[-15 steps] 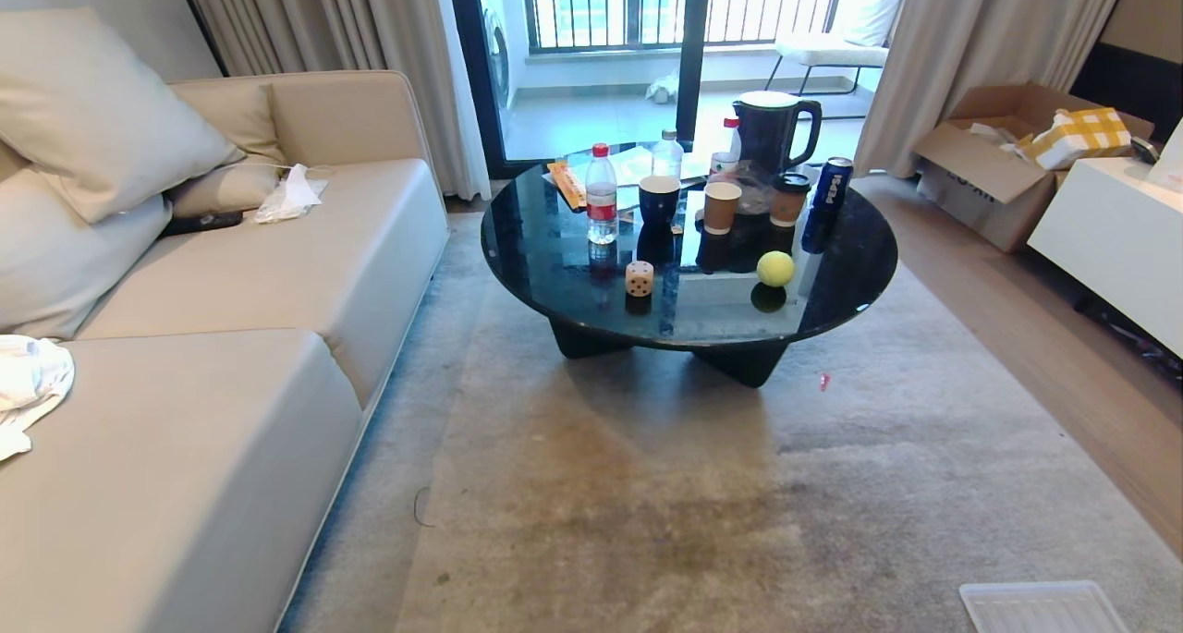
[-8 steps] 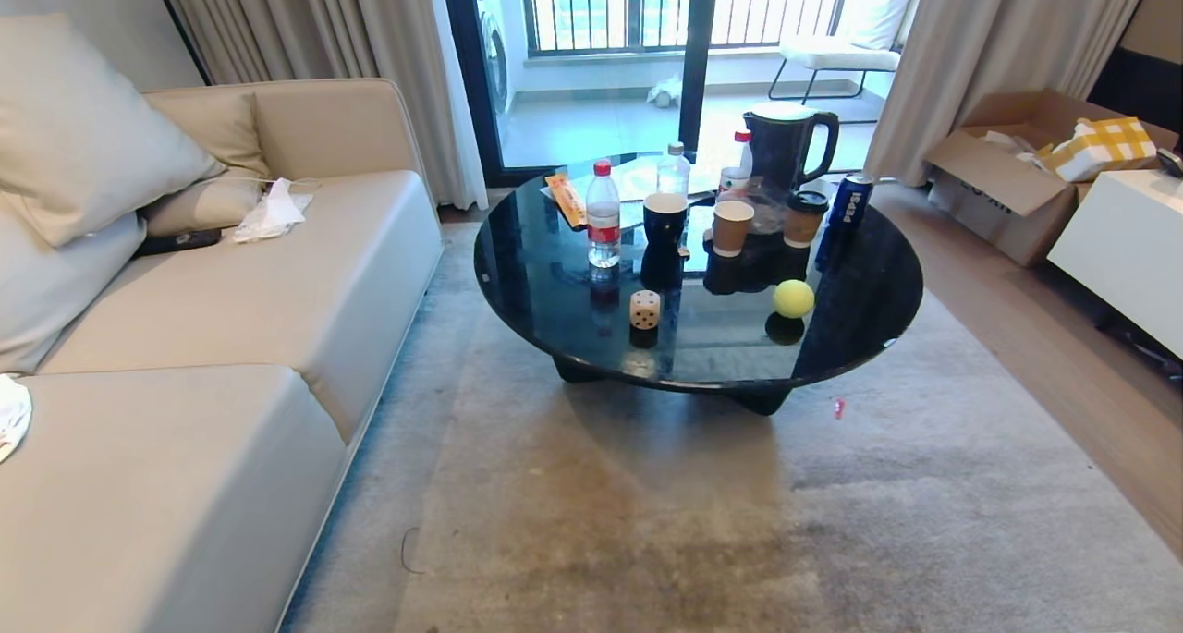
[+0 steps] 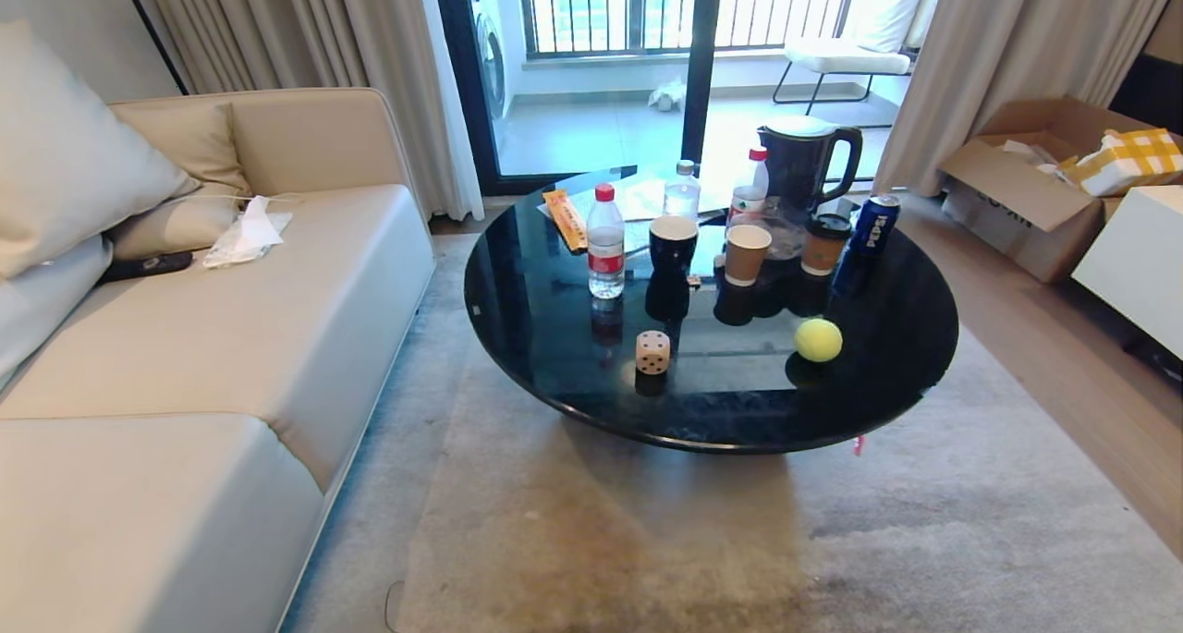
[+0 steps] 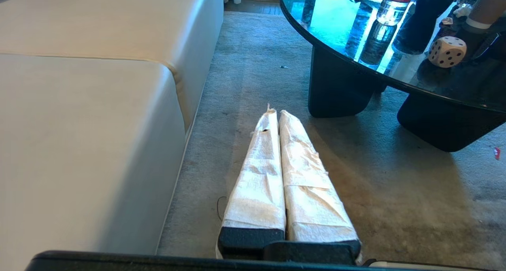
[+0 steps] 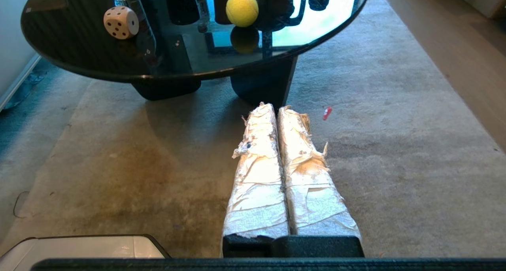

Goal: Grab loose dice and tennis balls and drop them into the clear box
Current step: Pick up the ball on the table

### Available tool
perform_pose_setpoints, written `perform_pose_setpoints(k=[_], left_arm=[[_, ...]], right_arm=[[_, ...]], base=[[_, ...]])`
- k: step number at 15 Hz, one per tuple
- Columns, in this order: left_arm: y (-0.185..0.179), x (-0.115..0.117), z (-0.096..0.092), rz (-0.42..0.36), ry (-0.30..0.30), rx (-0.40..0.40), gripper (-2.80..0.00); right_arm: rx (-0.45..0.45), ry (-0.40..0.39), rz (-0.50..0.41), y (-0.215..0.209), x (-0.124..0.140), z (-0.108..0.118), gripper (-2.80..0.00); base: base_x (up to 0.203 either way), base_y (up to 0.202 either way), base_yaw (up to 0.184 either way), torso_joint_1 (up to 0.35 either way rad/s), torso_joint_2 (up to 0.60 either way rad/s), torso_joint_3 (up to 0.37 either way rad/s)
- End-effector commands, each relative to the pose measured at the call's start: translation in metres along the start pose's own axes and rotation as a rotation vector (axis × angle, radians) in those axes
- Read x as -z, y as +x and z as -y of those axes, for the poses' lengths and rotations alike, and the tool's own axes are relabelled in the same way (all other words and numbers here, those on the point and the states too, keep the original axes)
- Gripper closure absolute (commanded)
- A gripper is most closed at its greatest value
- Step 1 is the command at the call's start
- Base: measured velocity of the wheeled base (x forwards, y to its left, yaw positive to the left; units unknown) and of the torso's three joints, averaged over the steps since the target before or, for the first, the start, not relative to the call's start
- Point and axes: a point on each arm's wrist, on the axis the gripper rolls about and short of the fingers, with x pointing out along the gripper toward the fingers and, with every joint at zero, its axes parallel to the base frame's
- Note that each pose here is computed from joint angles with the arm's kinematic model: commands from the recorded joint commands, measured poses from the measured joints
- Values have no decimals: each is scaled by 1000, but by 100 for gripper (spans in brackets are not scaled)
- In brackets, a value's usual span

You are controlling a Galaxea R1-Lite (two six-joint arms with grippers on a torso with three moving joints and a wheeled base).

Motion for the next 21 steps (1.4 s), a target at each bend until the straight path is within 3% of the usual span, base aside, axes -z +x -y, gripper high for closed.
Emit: perform_pose_setpoints(k=[1,11,17,21], left_arm=[[0,0,0,-1,0,-1,0],[0,0,0,-2,-7,-1,0],[0,0,1,3,53,33,0],[0,0,1,0,47,33,0]], right_arm=[[0,1,0,0,0,0,0],[0,0,0,0,0,0,0],[0,0,0,0,0,0,0],[0,0,0,0,0,0,0]], base=[[182,0,-2,2,-2,-2],[183,0,-2,2,3,2],[184,0,-1,3,2,2],[115,0,-1,2,2,2]])
